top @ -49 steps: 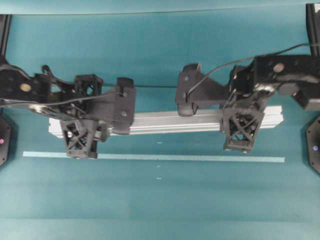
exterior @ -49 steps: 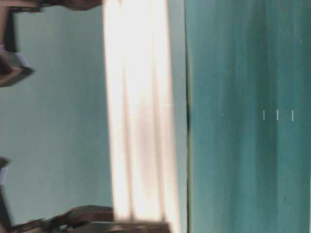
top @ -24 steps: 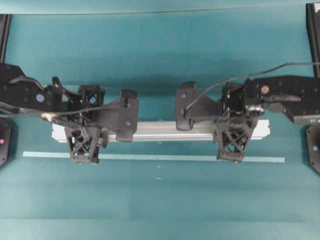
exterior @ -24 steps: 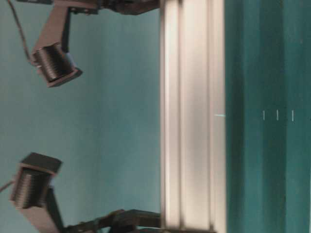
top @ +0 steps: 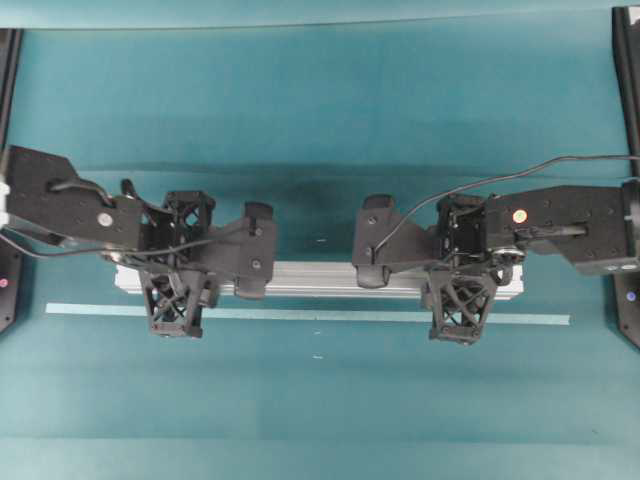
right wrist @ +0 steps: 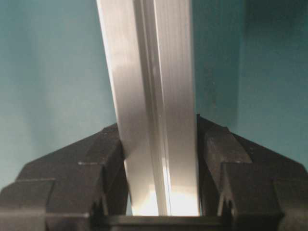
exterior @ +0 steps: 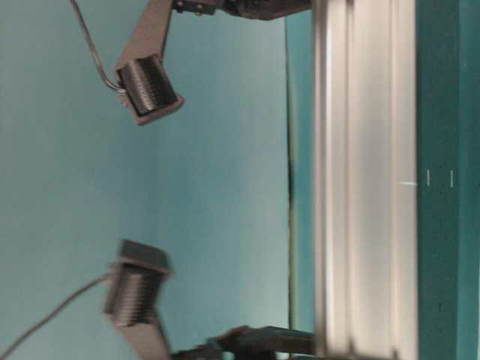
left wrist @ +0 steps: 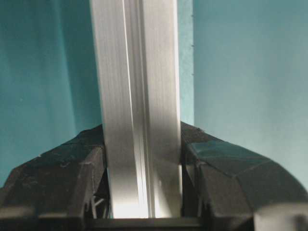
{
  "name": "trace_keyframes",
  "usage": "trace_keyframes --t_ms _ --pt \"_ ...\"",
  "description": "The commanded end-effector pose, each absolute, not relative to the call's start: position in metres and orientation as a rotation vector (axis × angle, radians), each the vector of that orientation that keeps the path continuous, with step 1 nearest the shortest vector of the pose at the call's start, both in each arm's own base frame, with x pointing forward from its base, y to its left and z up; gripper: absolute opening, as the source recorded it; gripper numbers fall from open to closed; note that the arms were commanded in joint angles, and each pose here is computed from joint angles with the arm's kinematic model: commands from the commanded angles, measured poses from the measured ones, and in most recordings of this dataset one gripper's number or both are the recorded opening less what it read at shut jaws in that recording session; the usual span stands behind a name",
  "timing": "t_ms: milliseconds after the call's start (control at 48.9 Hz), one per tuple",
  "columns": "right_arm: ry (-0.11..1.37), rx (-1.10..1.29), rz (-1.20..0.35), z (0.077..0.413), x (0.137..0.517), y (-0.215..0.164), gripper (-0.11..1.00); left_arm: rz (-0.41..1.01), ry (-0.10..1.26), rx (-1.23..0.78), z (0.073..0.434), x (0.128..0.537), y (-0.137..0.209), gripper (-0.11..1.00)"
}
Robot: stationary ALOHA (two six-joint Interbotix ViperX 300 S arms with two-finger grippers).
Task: Lift the metal rail with both hands.
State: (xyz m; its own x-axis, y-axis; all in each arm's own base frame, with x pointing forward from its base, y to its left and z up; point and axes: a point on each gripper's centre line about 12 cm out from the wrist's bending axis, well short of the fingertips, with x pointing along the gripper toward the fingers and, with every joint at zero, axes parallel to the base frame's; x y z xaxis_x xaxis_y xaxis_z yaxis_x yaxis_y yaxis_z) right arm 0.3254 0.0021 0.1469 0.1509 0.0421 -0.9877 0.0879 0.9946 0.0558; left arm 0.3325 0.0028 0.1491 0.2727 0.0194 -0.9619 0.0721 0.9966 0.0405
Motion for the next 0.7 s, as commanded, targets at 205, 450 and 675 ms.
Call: trace_keyframes --t_ms 205,450,675 --pt "1.42 0.108 -0.031 0.129 0.329 0.004 0.39 -0.042 1.276 0.088 0.136 0.337 0.001 0.31" --pt "1.443 0.101 -0.026 0.118 0.328 0.006 0.4 -0.041 1.279 0.085 0.127 0.34 0.001 0.31" --pt "1.442 0.1 -0.026 0.116 0.327 0.007 0.39 -0.041 1.291 0.085 0.123 0.339 0.001 0.31"
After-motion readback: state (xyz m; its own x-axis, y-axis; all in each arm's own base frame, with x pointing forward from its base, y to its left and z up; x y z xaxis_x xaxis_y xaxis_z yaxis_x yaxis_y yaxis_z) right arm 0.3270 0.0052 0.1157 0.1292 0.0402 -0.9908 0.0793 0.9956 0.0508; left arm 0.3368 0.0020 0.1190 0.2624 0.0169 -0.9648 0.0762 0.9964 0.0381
